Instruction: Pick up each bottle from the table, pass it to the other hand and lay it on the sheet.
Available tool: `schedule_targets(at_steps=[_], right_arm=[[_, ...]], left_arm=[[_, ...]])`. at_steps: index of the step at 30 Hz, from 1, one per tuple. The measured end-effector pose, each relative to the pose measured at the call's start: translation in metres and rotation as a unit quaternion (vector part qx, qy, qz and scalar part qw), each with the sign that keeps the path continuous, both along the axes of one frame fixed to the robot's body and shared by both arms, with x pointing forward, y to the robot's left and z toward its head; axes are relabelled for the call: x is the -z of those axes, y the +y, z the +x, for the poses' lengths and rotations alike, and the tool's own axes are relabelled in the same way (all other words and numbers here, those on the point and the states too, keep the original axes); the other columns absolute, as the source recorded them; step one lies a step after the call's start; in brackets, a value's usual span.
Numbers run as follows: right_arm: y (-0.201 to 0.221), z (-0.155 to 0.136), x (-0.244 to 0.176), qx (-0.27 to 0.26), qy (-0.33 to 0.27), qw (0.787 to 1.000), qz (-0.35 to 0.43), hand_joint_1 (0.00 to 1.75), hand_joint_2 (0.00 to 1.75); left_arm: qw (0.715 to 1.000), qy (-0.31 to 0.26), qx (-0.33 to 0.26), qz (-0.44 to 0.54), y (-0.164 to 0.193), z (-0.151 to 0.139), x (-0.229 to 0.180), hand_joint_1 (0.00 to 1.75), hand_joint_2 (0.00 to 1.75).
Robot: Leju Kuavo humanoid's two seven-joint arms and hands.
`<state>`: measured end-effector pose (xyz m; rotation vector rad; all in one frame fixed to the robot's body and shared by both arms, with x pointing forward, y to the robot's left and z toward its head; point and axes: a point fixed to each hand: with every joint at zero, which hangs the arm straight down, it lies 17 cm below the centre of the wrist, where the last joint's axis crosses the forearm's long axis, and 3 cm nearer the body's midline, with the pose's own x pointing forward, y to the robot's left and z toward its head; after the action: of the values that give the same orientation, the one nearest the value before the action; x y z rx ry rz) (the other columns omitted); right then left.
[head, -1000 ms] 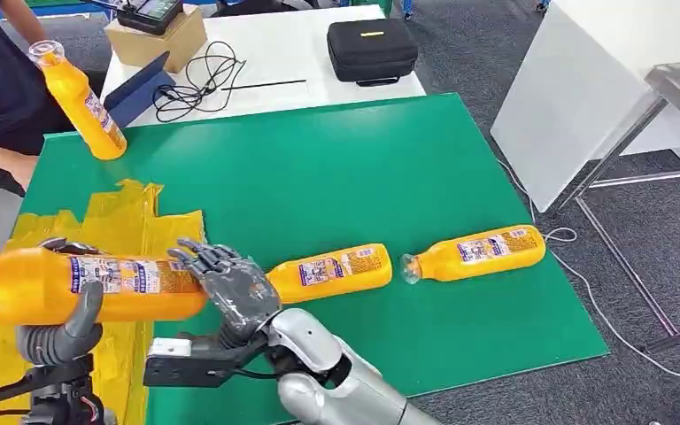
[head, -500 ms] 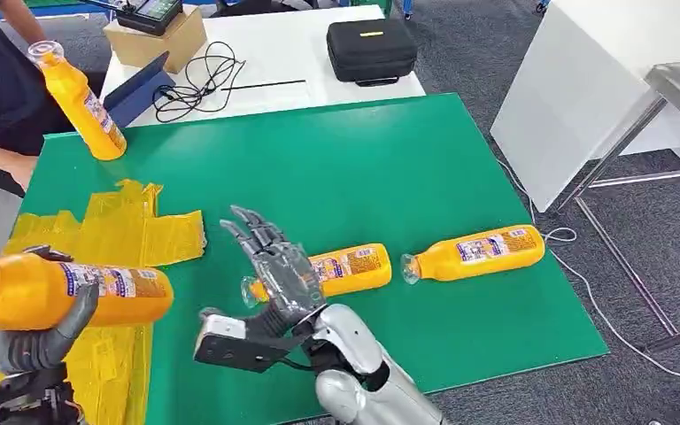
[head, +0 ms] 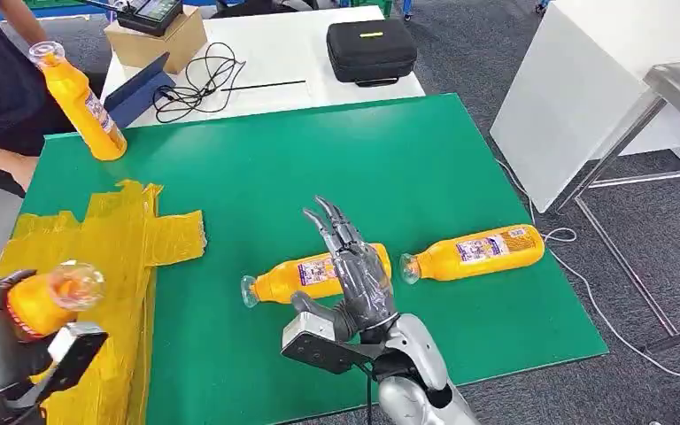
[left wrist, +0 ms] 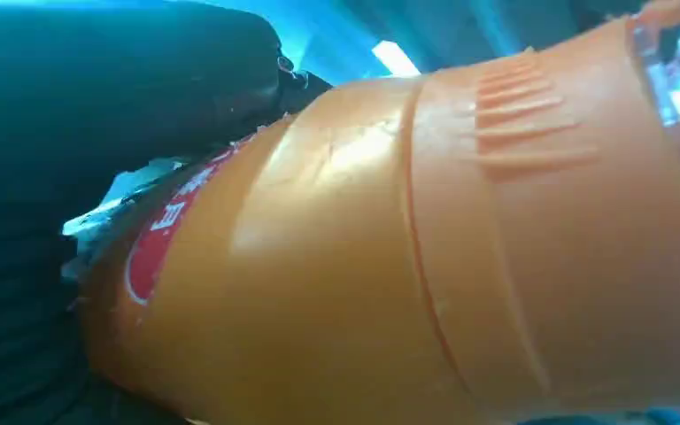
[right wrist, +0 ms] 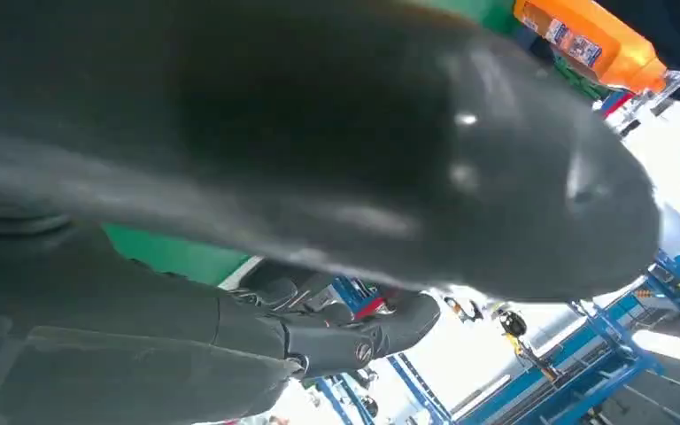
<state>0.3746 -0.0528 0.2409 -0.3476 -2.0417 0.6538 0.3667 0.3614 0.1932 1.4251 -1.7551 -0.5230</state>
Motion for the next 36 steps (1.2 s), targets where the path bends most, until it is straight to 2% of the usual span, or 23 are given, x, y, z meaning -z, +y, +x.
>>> schedule_targets(at_steps=[5,12,17,27,28,29,32,33,36], right_arm=[[-0.006,0.000,0.004,-0.002,0.002,1.000,0.002,0.00,0.00],[-0.008,0.000,0.008,-0.004,0.006,1.000,-0.005,0.00,0.00],[-0.008,0.000,0.009,-0.005,0.007,1.000,-0.006,0.00,0.00],[-0.008,0.000,0.011,-0.007,0.011,1.000,-0.011,0.00,0.00],[-0.007,0.000,0.012,-0.008,0.013,1.000,-0.012,0.00,0.00],[-0.006,0.001,0.012,-0.009,0.014,1.000,-0.013,0.00,0.00],[-0.003,0.002,0.010,-0.013,0.017,1.000,-0.016,0.00,0.00],[-0.003,0.003,0.009,-0.013,0.016,1.000,-0.016,0.00,0.00],[-0.001,0.004,0.011,-0.016,0.021,0.999,-0.022,0.00,0.00]], left_arm=[[0.996,0.071,0.007,0.043,-0.018,0.028,0.051,1.75,1.75],[0.991,0.128,0.042,0.016,-0.037,0.059,0.090,1.75,1.75],[0.988,0.142,0.058,0.016,-0.051,0.073,0.099,1.75,1.75],[0.985,0.159,0.069,0.016,-0.059,0.081,0.110,1.75,1.75],[0.984,0.162,0.072,0.015,-0.061,0.084,0.111,1.45,1.75],[0.983,0.165,0.075,0.015,-0.064,0.088,0.112,0.00,1.75],[0.978,0.193,0.080,0.019,-0.073,0.102,0.122,0.00,1.75],[0.975,0.207,0.083,0.018,-0.076,0.105,0.127,0.00,0.00],[0.960,0.263,0.087,0.028,-0.082,0.110,0.156,0.00,0.00]])
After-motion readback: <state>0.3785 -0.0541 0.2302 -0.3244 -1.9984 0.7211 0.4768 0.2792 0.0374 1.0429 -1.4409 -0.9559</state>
